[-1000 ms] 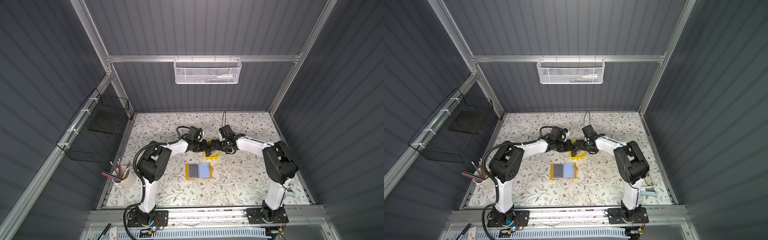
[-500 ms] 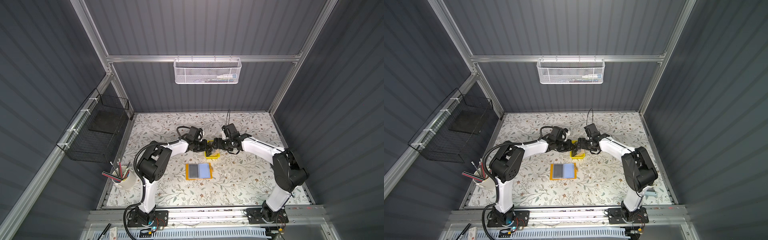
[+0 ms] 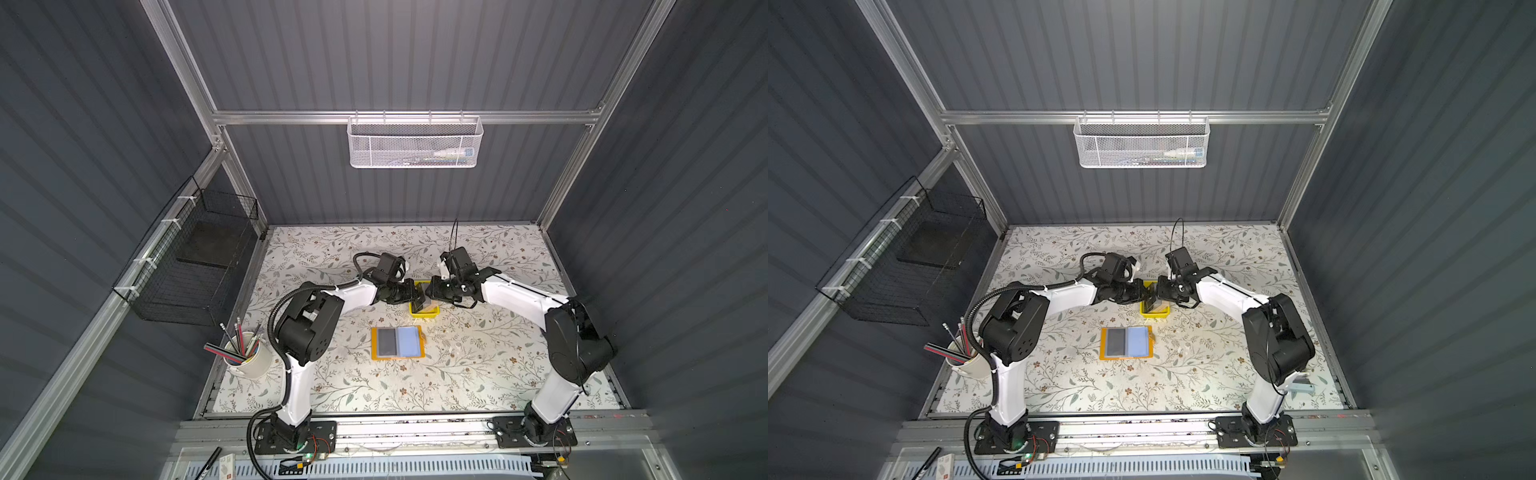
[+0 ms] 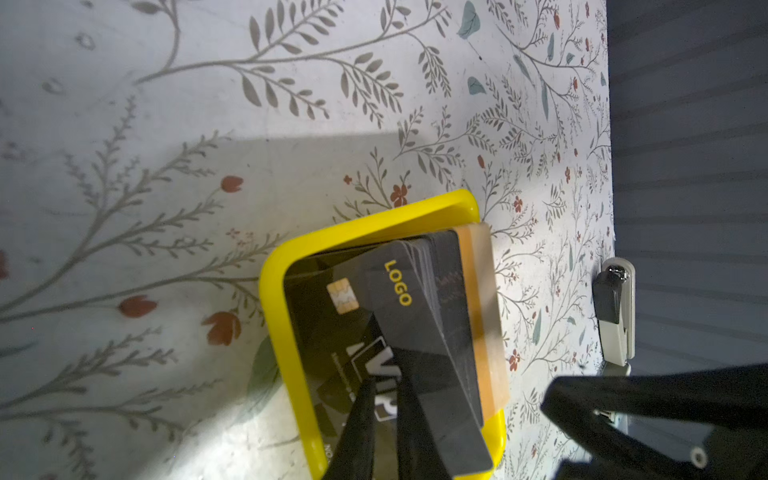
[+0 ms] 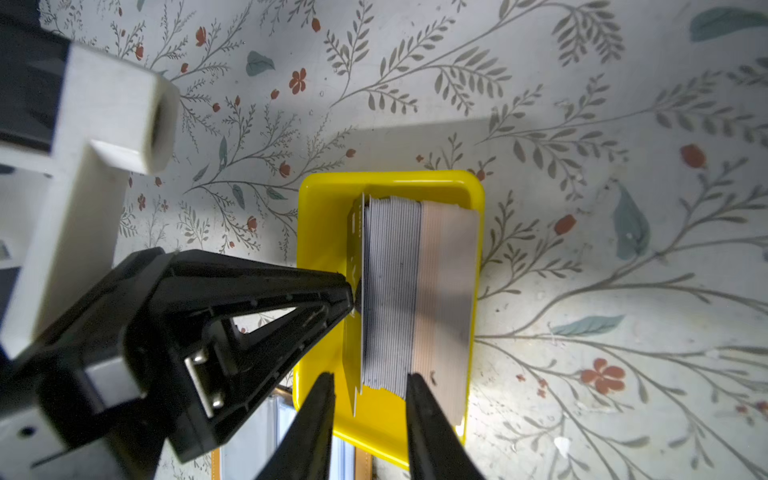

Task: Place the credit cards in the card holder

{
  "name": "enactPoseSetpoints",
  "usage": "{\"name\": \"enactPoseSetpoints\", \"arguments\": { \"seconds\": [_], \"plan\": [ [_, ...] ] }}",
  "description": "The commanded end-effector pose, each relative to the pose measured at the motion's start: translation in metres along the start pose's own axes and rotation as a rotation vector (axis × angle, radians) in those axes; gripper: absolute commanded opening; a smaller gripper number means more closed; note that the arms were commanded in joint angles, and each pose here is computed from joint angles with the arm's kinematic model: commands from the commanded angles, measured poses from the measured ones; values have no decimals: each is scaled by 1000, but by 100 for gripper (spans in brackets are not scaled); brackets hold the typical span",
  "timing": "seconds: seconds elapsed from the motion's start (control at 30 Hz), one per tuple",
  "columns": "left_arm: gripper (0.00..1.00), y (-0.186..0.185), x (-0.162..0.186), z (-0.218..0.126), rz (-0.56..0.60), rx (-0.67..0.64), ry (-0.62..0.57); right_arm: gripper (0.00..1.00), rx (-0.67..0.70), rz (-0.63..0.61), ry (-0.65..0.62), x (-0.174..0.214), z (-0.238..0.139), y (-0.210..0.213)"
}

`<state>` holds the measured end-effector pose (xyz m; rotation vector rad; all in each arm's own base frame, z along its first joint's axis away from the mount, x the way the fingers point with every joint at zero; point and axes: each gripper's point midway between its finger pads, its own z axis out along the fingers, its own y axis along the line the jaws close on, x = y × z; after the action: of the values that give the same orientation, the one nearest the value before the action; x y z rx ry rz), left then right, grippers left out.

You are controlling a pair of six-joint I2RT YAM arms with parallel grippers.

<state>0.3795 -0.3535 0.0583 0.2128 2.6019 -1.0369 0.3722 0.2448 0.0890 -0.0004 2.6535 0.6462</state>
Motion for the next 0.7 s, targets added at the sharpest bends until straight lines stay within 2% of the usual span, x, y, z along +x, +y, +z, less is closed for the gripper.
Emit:
{"name": "enactPoseSetpoints", "arguments": {
  "seconds": [0.0,0.67],
  "plan": [
    [14,9,17,10,-21,-24,50,28,-8,-3,11,-1,5,7],
    [14,8,18,10,-26,-19,45,17,10,-5,43,5,25,9]
  ]
}}
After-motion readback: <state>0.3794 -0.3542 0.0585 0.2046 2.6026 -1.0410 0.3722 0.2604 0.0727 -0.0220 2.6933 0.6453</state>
